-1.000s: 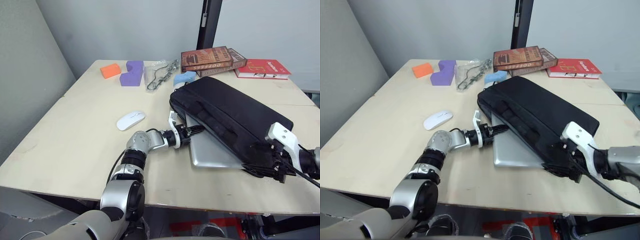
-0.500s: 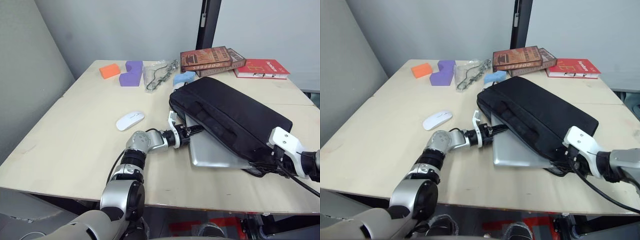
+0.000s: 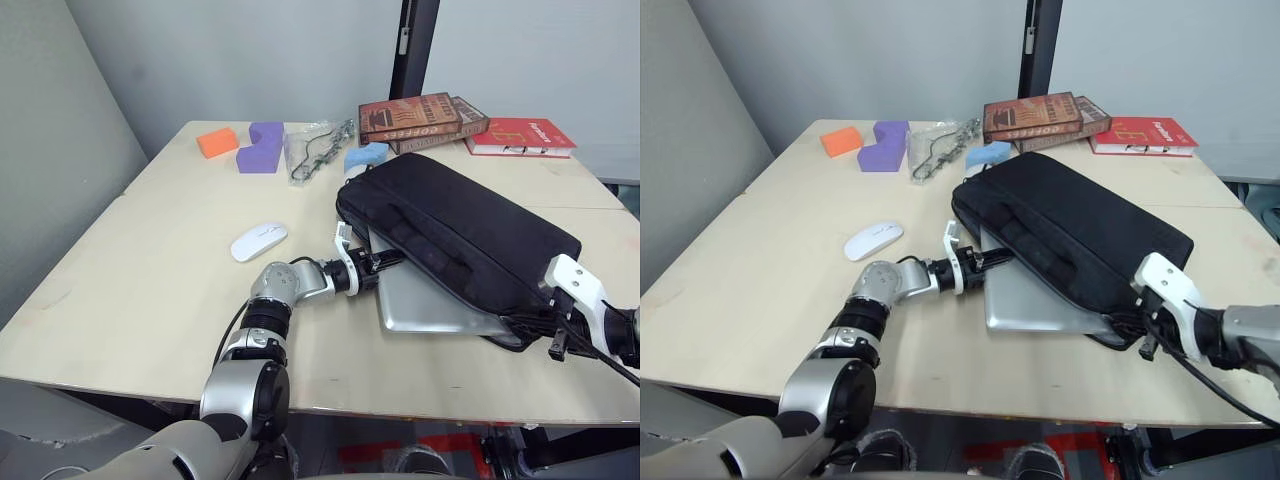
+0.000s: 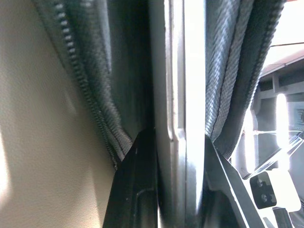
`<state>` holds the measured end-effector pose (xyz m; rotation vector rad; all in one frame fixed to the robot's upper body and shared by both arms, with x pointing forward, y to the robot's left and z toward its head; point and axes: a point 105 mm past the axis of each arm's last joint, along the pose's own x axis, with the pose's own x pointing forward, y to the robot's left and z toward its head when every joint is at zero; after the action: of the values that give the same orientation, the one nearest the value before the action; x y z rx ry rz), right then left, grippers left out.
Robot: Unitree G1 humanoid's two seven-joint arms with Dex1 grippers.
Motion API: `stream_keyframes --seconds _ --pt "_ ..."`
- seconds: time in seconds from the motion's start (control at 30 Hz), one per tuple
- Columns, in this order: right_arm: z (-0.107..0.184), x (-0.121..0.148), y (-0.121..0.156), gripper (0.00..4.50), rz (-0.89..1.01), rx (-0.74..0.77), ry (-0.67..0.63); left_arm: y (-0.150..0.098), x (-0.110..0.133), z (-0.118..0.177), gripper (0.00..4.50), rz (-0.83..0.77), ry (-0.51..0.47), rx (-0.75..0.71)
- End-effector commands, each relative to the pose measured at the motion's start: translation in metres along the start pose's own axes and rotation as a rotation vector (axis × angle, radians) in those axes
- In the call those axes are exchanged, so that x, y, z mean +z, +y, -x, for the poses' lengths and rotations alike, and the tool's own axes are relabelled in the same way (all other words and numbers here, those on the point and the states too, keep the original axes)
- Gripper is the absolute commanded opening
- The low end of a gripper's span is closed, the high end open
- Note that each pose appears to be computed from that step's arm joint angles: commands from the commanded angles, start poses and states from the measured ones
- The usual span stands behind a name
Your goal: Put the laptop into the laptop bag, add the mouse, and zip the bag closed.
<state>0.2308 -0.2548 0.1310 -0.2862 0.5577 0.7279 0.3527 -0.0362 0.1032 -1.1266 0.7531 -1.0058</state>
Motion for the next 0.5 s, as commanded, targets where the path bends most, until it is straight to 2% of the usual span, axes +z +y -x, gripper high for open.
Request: stream_keyframes --seconds 0.03,0.17,0.37,0.5 --pt "-0.003 0.019 0.024 0.04 -0.056 0.105 -0.089 -0.038 0.003 -0.021 0.33 0.008 -0.048 -0.164" --pt "-0.014 0.029 0.049 0.04 -0.117 0.188 -0.145 -0.04 0.004 -0.023 0.33 0.007 -0.053 -0.167" --pt "-0.024 0.037 0.066 0.04 -0.174 0.219 -0.192 -0.043 0.005 -0.024 0.33 0.007 -0.062 -0.171" --pt "-0.034 0.056 0.079 0.04 -0.217 0.26 -0.29 -0.045 0.002 -0.028 0.33 0.0 -0.049 -0.173"
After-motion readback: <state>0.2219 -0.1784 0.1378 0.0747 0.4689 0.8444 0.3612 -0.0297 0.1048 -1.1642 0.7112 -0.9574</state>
